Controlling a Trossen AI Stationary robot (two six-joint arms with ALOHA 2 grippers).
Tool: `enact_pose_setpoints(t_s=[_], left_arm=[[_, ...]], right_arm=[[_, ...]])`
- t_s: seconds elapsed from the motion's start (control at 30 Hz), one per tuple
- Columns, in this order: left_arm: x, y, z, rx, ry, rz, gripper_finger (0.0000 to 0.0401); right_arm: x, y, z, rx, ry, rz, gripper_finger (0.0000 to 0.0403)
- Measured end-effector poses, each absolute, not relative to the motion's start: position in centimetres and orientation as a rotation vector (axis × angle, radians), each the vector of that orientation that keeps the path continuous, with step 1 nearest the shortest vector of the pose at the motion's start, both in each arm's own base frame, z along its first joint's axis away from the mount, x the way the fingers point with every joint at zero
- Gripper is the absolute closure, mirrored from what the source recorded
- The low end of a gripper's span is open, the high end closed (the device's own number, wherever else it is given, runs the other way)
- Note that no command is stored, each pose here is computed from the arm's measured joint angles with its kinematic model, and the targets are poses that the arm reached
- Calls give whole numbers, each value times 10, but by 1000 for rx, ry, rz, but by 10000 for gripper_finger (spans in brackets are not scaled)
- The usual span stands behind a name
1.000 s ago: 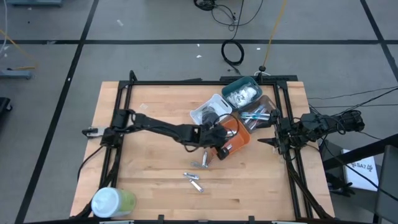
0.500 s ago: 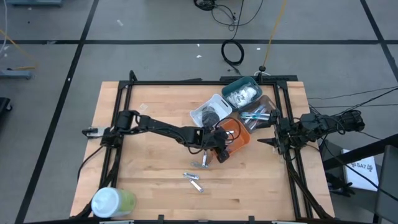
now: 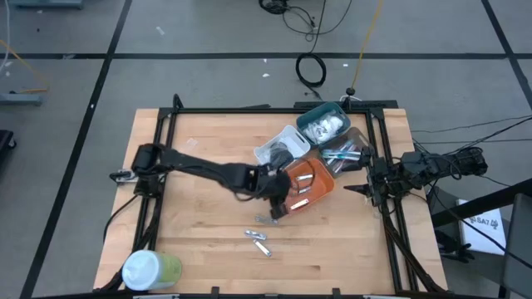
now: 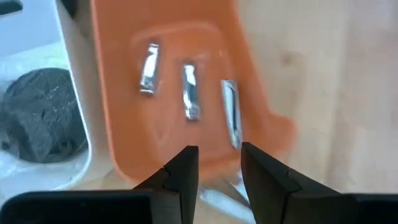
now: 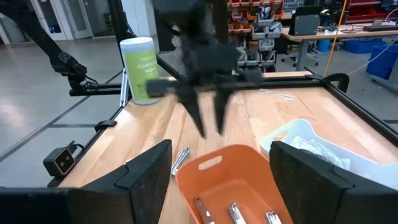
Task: Pick & Place Travel size toiletries
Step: Put the silver nail cutter into the orange bin
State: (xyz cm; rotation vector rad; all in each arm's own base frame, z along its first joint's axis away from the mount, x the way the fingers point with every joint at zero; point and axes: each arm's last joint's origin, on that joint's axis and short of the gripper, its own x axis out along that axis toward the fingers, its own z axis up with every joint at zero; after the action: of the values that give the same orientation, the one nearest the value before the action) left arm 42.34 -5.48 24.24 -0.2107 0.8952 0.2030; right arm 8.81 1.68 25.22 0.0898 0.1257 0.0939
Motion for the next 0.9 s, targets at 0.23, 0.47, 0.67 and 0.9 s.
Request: enact_pose_setpoints(t_s=[0.23,0.47,0.67,0.9], left_arm=[[400,-109,254,-45,938,85,284],[378,-138,223,2,1047,47,283],[366,-132,189,0,1116,87,283],[360,-121,163,45,1108,54,283]], right_arm=[[88,17,252,89,129,94,147],[88,17,252,90,125,94,147],[88,17,254,93,111,95,147],[88,17,254,99,111,94,147]])
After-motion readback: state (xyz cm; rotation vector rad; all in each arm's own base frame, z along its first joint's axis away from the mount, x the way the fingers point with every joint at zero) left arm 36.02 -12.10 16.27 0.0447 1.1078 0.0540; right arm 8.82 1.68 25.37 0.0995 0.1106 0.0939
